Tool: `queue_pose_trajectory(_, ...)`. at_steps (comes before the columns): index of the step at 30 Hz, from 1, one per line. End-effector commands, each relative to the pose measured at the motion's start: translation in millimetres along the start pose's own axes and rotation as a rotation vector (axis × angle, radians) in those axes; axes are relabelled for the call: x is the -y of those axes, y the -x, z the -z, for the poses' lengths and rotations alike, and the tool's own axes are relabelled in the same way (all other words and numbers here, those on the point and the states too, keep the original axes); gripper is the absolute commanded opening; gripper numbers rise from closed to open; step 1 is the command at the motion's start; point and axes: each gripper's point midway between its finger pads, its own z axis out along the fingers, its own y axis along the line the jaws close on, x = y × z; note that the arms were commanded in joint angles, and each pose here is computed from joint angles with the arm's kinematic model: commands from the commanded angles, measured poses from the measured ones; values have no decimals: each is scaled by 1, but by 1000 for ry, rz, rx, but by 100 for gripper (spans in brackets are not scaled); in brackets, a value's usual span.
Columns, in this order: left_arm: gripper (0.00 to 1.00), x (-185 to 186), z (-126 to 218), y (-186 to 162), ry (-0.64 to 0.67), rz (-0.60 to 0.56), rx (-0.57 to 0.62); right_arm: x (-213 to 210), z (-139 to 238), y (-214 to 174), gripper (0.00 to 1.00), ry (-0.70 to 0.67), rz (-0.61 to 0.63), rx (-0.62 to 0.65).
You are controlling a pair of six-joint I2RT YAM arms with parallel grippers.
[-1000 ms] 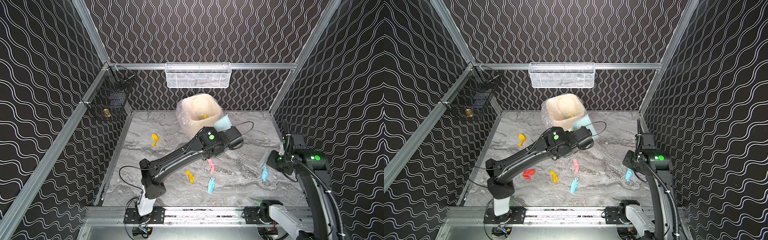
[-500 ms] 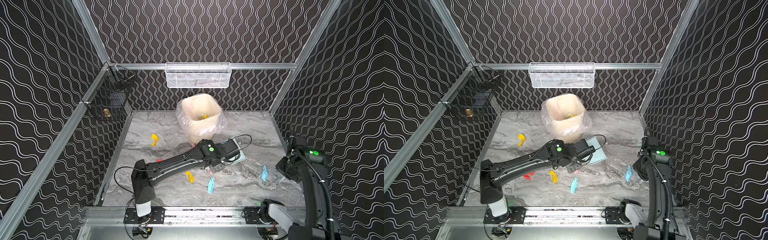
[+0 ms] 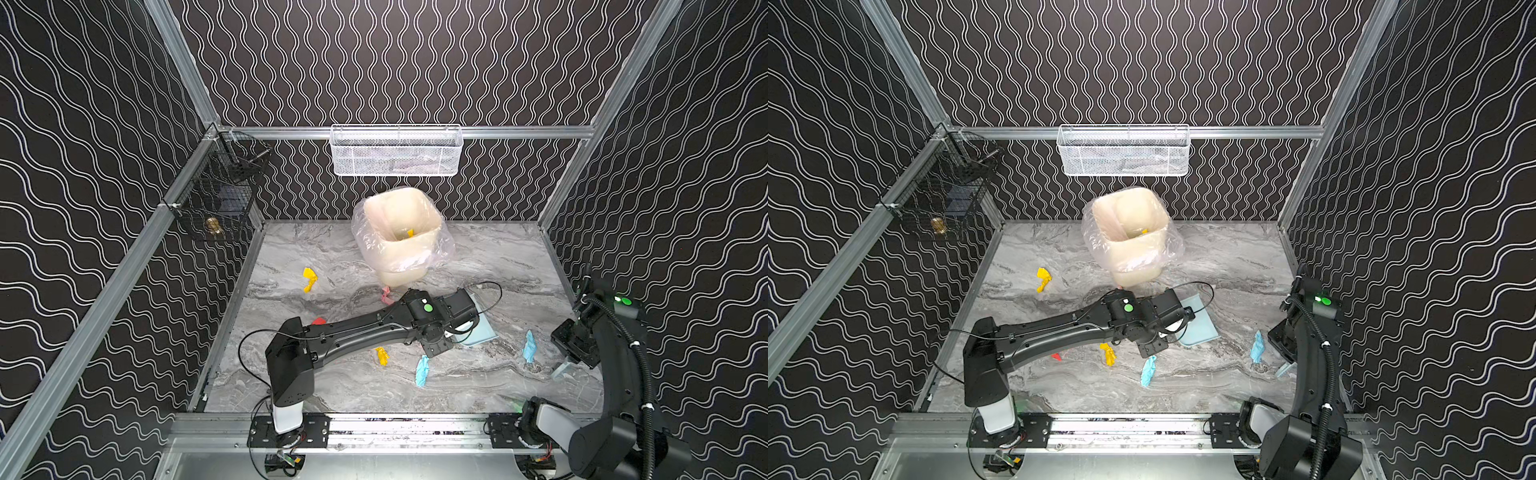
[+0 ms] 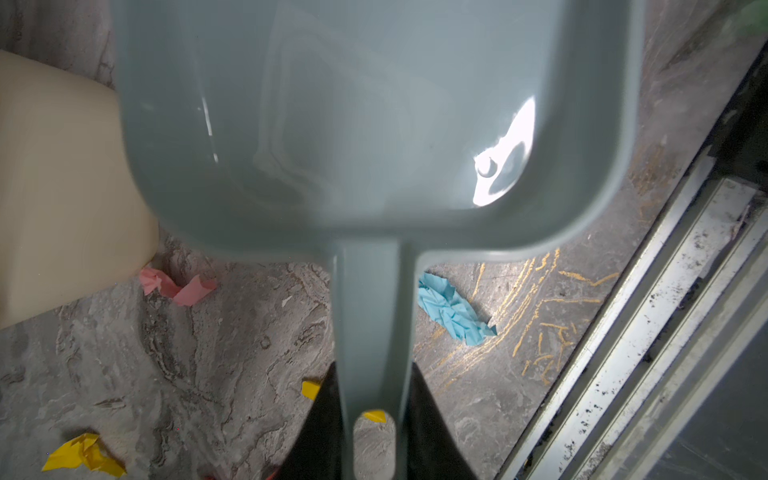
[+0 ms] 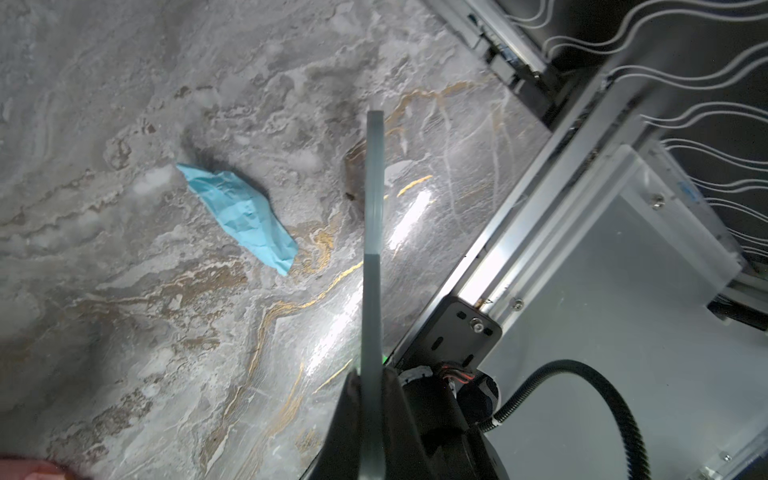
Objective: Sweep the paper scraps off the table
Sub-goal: 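Lower the dustpan by the cyan scrap with left while right brings the brush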
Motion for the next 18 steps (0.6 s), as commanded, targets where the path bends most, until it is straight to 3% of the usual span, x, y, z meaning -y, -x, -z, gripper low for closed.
queue_pose_trajectory(1,0,6,-9,-1,-21,-8,2,-23,-2,-2,0,113,64,-37)
queue_pose_trajectory(12,0,10,-39,-29,-61,20,-84,-54,5,-3,0,249,199,-81)
queue_pose_trajectory(18,0,12,-51,-40,-74,8,-122,-75,9,-17,0,252,323,-99)
